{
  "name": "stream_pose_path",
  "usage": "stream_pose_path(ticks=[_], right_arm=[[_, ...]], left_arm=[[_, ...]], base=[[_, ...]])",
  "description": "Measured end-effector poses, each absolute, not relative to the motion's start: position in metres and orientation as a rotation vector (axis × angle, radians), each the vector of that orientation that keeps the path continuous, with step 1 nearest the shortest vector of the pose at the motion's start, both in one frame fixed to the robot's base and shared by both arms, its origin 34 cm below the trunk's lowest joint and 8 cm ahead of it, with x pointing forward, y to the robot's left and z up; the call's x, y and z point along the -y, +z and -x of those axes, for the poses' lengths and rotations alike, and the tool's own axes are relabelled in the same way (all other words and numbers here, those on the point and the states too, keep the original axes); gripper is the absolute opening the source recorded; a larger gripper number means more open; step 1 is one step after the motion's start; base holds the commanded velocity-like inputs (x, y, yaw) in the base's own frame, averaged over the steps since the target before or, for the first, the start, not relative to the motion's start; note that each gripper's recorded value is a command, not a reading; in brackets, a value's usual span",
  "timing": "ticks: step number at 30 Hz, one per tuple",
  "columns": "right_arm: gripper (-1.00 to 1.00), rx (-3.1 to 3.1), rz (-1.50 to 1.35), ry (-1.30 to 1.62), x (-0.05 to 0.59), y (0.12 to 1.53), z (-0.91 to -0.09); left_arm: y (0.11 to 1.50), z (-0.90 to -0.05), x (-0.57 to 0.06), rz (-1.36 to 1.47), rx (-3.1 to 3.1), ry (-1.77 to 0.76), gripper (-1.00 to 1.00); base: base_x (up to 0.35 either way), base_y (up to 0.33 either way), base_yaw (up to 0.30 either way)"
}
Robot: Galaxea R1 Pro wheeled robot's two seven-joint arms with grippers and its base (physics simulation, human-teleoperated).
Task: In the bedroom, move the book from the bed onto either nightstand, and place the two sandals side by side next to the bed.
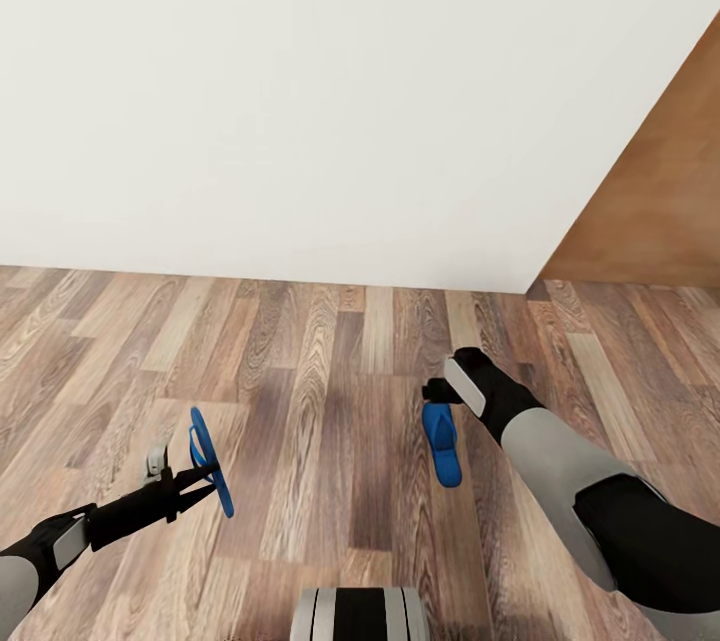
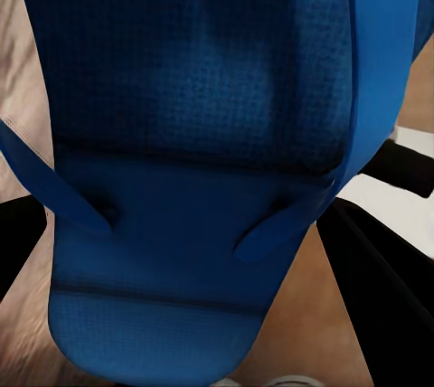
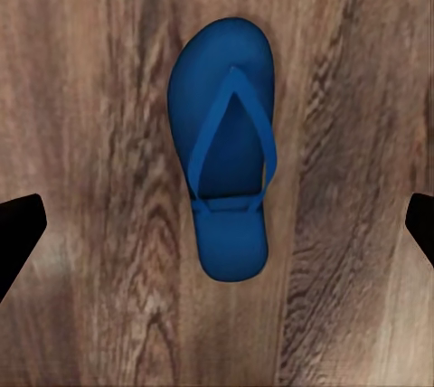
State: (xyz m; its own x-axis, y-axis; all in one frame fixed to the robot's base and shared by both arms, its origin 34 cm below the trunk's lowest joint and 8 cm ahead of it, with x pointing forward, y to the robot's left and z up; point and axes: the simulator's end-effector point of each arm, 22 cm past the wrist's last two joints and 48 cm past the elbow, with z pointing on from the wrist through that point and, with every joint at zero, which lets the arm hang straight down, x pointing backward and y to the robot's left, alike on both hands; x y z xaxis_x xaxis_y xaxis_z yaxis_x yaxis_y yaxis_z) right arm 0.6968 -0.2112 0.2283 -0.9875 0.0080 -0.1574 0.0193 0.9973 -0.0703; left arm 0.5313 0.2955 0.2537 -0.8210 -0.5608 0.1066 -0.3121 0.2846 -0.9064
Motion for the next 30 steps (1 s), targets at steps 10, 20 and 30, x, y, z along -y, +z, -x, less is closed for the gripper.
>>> stream_pose_path(ticks=[10, 20, 30], right_arm=[[1.00, -2.999, -0.026, -0.104, 0.212, 0.212, -0.702], [1.00, -3.009, -0.021, -0.050, 0.205, 0.198, -0.710], [1.00, -3.023, -0.019, -0.045, 0.204, 0.181, -0.714]], left_arm=[[0.235, -0.521, -0.296, 0.845, -2.349, -1.552, -1.00], [0.217, -0.511, -0.306, 0.886, -2.379, -1.528, -1.00], [0.203, -0.501, -0.309, 0.922, -2.390, -1.537, -1.00]], base=[[0.000, 0.000, 0.000], [0.000, 0.000, 0.000], [0.000, 0.000, 0.000]])
